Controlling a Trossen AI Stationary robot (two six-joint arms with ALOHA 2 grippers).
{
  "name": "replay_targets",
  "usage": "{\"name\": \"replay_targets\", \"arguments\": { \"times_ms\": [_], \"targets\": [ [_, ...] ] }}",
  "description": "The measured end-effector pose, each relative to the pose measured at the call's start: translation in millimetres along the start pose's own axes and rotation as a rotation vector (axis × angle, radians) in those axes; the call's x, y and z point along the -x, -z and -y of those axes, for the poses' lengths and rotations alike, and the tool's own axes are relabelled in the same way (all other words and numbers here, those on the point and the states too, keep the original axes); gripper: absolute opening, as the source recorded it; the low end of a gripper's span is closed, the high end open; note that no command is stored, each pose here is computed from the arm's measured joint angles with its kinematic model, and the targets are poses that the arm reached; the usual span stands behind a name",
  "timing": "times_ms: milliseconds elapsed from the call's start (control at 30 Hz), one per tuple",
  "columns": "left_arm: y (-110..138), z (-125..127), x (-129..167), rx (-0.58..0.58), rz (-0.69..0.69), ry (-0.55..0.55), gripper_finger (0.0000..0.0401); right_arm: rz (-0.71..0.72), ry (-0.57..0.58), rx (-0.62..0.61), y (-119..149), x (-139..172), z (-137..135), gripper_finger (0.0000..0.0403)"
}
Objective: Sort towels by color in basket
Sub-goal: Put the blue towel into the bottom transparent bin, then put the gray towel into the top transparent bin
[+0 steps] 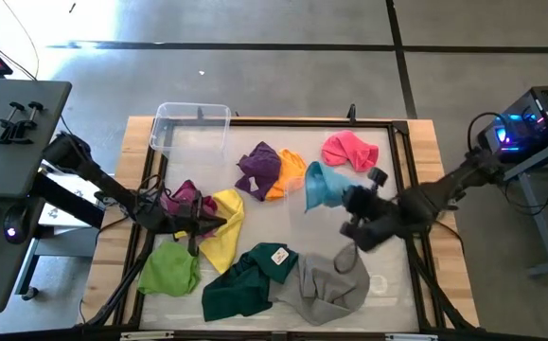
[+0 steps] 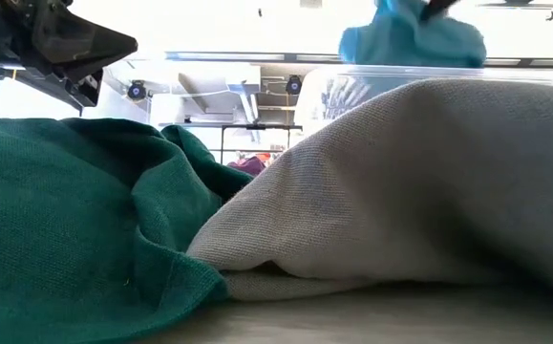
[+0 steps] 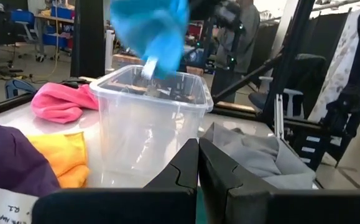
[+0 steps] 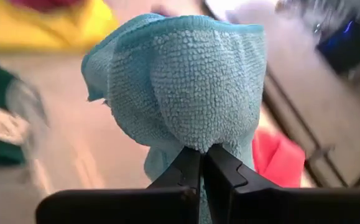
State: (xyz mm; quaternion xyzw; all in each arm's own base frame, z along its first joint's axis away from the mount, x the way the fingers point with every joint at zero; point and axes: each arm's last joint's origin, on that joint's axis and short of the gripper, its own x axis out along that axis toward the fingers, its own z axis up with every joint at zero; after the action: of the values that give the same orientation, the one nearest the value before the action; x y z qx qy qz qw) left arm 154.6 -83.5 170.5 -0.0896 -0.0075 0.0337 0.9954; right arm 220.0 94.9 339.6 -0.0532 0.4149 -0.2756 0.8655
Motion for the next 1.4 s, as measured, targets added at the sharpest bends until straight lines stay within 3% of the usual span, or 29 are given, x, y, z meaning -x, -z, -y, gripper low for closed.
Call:
{"name": "replay_targets", "arguments": {
  "times_ms": [167, 400, 700, 800, 900, 1067, 1200, 1400],
  "targets": [
    [1.8, 0.8, -1.4, 0.001, 0.001, 0.000, 0.0000, -0.180, -0.095, 0.025, 6.4, -35.3, 4.5, 0.0008],
    [3.6, 0.9, -1.9, 0.003, -0.007, -0.001, 0.0000, -0.217, -0.188, 0.047, 6.0, -59.3, 6.0, 0.0016],
    [3.6, 0.9, -1.9, 0.002, -0.007, -0.001, 0.0000, -0.245, -0.227, 0.040, 4.6, -62.0, 8.8, 0.0105],
    [3.7, 0.9, -1.9, 0.002, -0.008, -0.002, 0.0000, -0.242, -0.164, 0.008, 7.1, -60.2, 9.5, 0.0115],
    [3.7, 0.9, -1.9, -0.002, -0.008, -0.002, 0.0000, -0.198, -0.123, 0.011, 10.5, -52.9, 3.1, 0.0116],
    [0.1, 4.6, -4.8, -0.036, -0.009, -0.025, 0.0000, -0.050, -0.173, 0.019, 16.7, -28.6, -23.8, 0.0115],
    [-13.2, 19.7, -12.7, -0.154, -0.024, -0.070, 0.0000, 0.087, -0.296, 0.015, 21.5, -3.2, -48.9, 0.0103],
    [-35.4, 42.7, -23.6, -0.265, -0.079, -0.061, 0.0000, 0.255, -0.476, 0.124, 34.6, 26.7, -96.4, 0.0074]
  ]
}}
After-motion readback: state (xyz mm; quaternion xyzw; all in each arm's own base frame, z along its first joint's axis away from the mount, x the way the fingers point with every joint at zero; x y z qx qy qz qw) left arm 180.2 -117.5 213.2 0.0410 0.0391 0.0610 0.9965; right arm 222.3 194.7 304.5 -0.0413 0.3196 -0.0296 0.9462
